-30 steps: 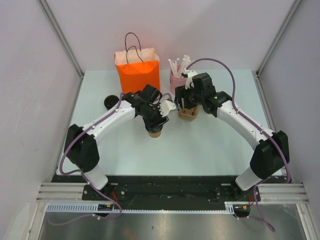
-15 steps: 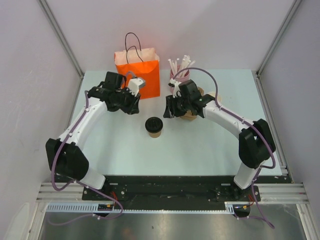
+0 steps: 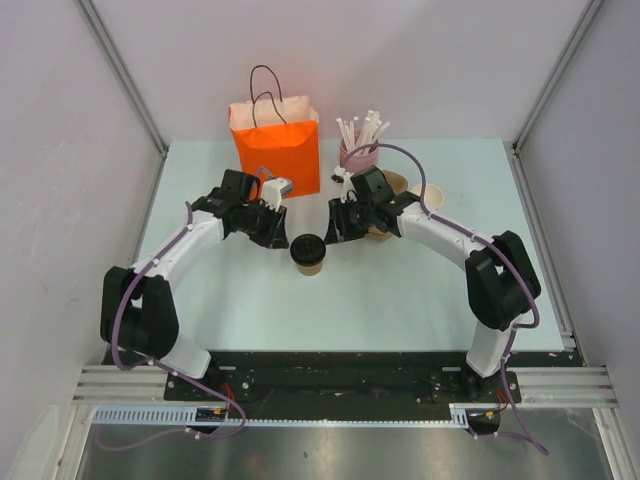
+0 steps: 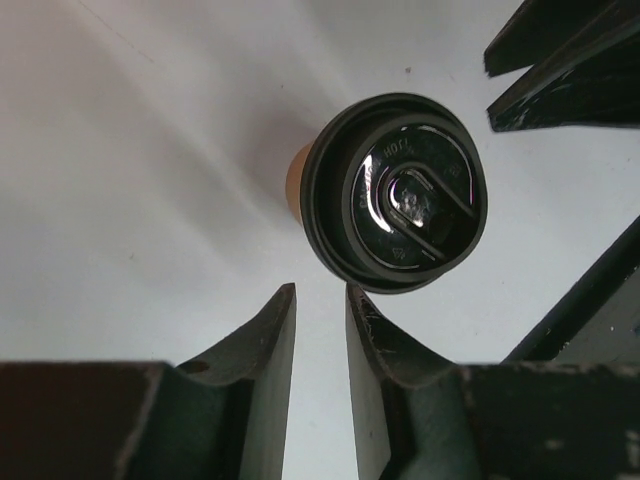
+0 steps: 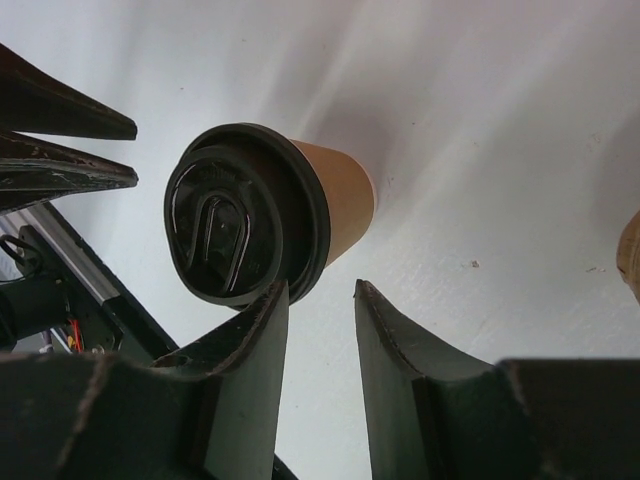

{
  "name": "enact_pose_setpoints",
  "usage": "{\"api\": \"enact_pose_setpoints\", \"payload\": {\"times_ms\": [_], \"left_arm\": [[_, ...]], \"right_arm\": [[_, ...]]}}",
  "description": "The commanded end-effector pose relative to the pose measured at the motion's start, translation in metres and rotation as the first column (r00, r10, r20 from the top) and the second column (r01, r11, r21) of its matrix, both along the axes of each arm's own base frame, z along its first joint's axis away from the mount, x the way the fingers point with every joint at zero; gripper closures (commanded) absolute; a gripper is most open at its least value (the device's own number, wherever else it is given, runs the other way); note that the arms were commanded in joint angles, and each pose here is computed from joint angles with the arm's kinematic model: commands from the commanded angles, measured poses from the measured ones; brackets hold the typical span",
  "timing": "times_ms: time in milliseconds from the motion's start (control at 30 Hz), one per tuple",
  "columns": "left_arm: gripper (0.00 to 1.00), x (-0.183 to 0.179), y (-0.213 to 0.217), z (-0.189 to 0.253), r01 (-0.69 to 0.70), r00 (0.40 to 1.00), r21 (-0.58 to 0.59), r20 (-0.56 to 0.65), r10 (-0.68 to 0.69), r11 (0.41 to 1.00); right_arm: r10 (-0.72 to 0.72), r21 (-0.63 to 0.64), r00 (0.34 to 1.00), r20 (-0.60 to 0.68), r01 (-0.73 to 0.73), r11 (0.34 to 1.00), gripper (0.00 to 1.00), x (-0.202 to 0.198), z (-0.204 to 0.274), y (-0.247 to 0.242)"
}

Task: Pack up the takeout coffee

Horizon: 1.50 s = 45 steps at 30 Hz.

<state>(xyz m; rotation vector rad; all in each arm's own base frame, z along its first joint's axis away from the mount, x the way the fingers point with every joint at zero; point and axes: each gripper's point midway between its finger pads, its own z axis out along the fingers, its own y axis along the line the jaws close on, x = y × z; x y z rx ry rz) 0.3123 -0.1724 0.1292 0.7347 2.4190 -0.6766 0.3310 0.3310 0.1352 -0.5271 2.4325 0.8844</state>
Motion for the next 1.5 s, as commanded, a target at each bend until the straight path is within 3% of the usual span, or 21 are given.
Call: {"api": "enact_pose_setpoints", "payload": {"times_ms": [0,133,300,667,833,967,1133,1467], "left_arm": [[0.68,0.006,-0.016,0.004,-0.004,1.0,-0.089,-0.003,0.004,0.996],[0.67,0.005,-0.017,-0.008,-0.005,1.0,-0.082,-0.03,0.002,0.997],[0.75,0.003,-0.018,-0.015,-0.002,0.998,-0.084,-0.056,-0.003,0.996],[0.75,-0.003,-0.023,-0.015,0.021,0.998,-0.103,-0.064,-0.028,0.994],[0.75,-0.007,-0.027,-0.011,0.049,0.997,-0.112,-0.048,-0.054,0.993],[0.75,-0.012,-0.027,-0.028,0.044,0.993,-0.101,-0.103,-0.054,0.994],[0.76,-0.015,-0.026,-0.04,0.037,0.989,-0.092,-0.136,-0.049,0.995],[0.82,-0.019,-0.016,-0.068,0.007,0.981,-0.03,-0.195,-0.013,1.0]], "right_arm": [[-0.005,-0.012,1.0,-0.013,0.005,1.0,0.63,0.001,-0.008,0.003],[-0.002,-0.016,1.0,-0.02,0.001,1.0,0.64,0.001,-0.013,0.004],[0.022,0.012,0.999,-0.038,-0.022,1.0,0.64,-0.001,-0.015,0.01],[0.048,0.032,0.996,-0.07,-0.046,0.998,0.65,-0.004,-0.022,0.013],[0.057,0.018,0.993,-0.103,-0.056,0.998,0.74,-0.008,-0.034,0.013],[0.061,-0.001,0.987,-0.149,-0.062,0.998,0.82,-0.014,-0.052,0.011],[0.037,-0.027,0.981,-0.192,-0.043,0.999,0.99,-0.02,-0.076,0.0],[0.013,-0.071,0.97,-0.244,-0.031,0.997,1.0,-0.032,-0.108,-0.01]]}}
